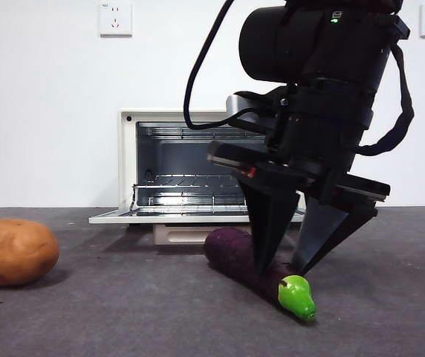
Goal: Take the eggplant from the table,put the eggplant in the oven
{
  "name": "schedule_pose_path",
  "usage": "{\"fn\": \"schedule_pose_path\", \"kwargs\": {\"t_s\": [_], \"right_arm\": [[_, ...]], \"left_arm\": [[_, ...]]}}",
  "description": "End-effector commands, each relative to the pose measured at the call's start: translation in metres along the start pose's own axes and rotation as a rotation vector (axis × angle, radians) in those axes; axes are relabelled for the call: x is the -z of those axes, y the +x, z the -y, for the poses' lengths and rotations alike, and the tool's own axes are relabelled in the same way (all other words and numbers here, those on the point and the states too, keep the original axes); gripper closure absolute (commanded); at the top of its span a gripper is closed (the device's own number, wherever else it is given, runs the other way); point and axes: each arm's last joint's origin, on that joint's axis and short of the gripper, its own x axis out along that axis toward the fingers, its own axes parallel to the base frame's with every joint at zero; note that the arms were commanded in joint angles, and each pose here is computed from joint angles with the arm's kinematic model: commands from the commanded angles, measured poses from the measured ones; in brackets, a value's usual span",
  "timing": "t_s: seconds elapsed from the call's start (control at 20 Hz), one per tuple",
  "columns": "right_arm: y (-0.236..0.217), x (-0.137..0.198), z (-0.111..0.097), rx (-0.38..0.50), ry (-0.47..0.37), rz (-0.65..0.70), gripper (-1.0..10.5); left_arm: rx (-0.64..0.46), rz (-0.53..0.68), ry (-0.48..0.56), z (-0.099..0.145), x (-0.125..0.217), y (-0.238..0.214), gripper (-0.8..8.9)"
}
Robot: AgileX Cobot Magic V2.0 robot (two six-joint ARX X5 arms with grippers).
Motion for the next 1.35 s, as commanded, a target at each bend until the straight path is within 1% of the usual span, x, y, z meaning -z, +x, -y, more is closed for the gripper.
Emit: {"fn": "schedule_pose_path", "kwargs": {"t_s": [0.05,0.1,0.15,0.2,0.3,0.35,0.6,0.7,0.8,0.95,1.1,1.25,1.35], "right_arm": [[0.004,0.002,0.0,0.004,0.018,-0.012,8.0],[0.004,0.002,0.0,0.003,0.02,-0.012,8.1],[0.004,0.002,0.0,0.003,0.02,-0.011,8.7],[0.004,0.002,0.0,0.003,0.019,-0.01,8.9],[0.004,0.002,0.0,0.001,0.019,-0.006,9.1],[0.004,0.001,0.0,0.001,0.016,-0.003,9.7],[0.002,0.002,-0.003,-0.023,0.003,-0.004,9.6],[-0.006,0.004,-0.009,-0.083,-0.016,-0.005,9.6],[-0.02,0.009,-0.02,-0.141,-0.05,0.009,9.6],[-0.043,0.015,-0.028,-0.187,-0.085,0.054,9.6],[-0.058,0.016,-0.027,-0.202,-0.089,0.109,9.6],[-0.062,0.009,-0.017,-0.192,-0.07,0.137,9.6],[-0.064,0.003,-0.01,-0.204,-0.047,0.175,9.6]], "left_arm": [[-0.005,0.002,0.011,-0.001,0.0,-0.001,8.19],[-0.005,0.002,0.011,-0.001,0.0,-0.001,8.19],[-0.005,0.003,0.011,-0.001,0.0,-0.001,8.19],[-0.005,0.002,0.011,-0.001,0.0,-0.001,8.19],[-0.005,0.002,0.011,-0.001,0.001,-0.001,8.19],[-0.005,0.002,0.011,-0.001,0.001,-0.001,8.19],[-0.006,0.002,0.015,-0.001,0.001,-0.001,8.19],[-0.006,0.002,0.021,-0.001,0.001,-0.001,8.19],[-0.005,-0.002,0.022,0.0,0.0,0.001,8.19],[-0.004,-0.006,0.023,0.0,0.0,0.002,8.19],[0.004,-0.011,0.024,0.0,0.001,0.003,8.19],[0.006,-0.018,0.025,0.001,0.002,0.003,8.19],[0.006,-0.022,0.026,0.001,0.002,0.003,8.19]]}}
